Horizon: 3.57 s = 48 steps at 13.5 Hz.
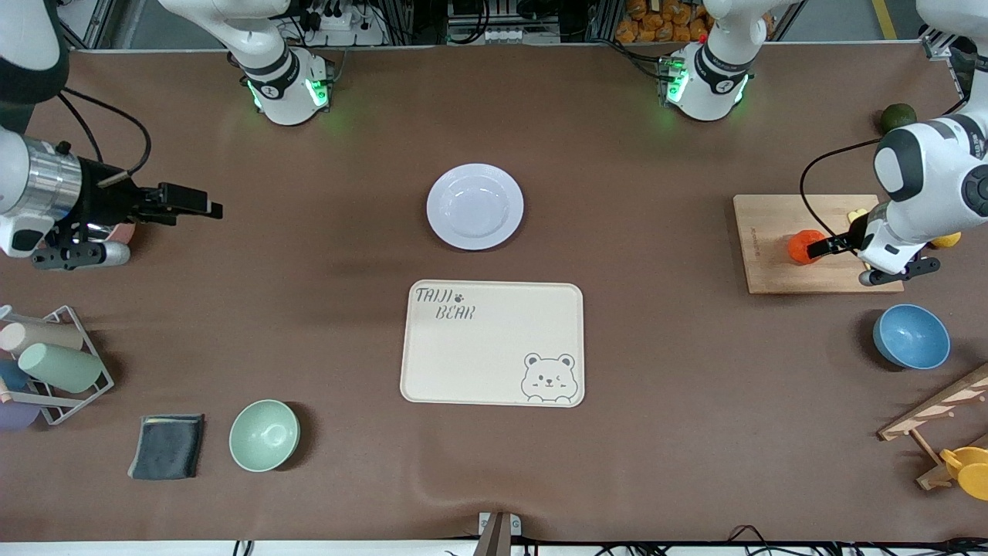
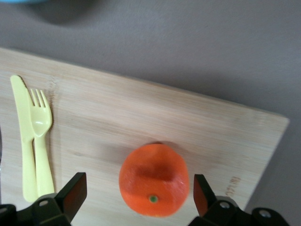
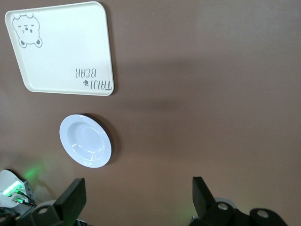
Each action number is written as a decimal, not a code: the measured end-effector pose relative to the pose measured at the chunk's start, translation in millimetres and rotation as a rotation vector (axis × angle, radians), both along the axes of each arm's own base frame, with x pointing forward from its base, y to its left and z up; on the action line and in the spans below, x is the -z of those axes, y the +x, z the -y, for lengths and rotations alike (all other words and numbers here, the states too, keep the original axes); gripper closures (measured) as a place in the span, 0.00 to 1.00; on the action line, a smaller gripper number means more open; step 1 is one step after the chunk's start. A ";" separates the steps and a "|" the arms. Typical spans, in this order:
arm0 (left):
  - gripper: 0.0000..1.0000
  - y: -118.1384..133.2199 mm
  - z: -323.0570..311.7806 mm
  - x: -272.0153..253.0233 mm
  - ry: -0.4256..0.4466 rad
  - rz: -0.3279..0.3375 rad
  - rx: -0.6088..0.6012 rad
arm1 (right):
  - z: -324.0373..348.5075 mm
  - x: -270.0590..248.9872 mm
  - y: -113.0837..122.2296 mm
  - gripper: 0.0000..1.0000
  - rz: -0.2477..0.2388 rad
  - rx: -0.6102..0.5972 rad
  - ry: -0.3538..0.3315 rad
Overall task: Place orange and plate with both arms
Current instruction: 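Close the left gripper on the orange while the right gripper moves out, then carry the orange with the left gripper over the white plate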
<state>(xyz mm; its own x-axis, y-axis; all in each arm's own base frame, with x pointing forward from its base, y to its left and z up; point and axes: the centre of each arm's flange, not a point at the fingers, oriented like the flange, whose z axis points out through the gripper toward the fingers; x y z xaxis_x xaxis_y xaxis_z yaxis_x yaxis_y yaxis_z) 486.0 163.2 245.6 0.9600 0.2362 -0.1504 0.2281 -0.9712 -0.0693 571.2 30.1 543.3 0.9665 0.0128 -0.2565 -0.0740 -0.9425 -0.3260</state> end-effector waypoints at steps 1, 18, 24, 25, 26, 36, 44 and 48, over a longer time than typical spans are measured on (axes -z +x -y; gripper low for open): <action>0.00 -1.1 -1.7 5.6 -0.003 -0.007 0.000 | 7.0 5.9 2.6 0.00 -0.010 0.011 0.012; 0.00 -11.7 12.8 21.3 -0.021 -0.044 0.020 | -45.1 118.4 6.3 0.00 -0.170 -0.117 0.263; 0.00 -19.3 15.5 36.5 -0.032 -0.077 0.020 | -42.3 139.0 -2.0 0.00 -0.206 -0.104 0.262; 0.00 -20.0 15.7 39.5 -0.034 -0.083 0.020 | -41.9 142.4 -3.2 0.00 -0.207 -0.098 0.262; 0.00 -20.8 16.0 42.6 -0.036 -0.089 0.020 | -42.0 146.0 -4.9 0.00 -0.203 -0.089 0.265; 0.28 -1.5 22.9 33.8 -0.040 -0.036 0.105 | -50.0 181.8 -44.0 0.00 -0.130 -0.096 0.303; 0.28 80.4 254.8 -105.7 -0.125 0.042 0.059 | -49.9 216.1 -63.9 0.00 -0.139 -0.095 0.370; 0.28 40.6 429.7 -150.1 -0.147 0.073 -0.113 | -49.9 231.9 -73.5 0.00 -0.130 -0.089 0.409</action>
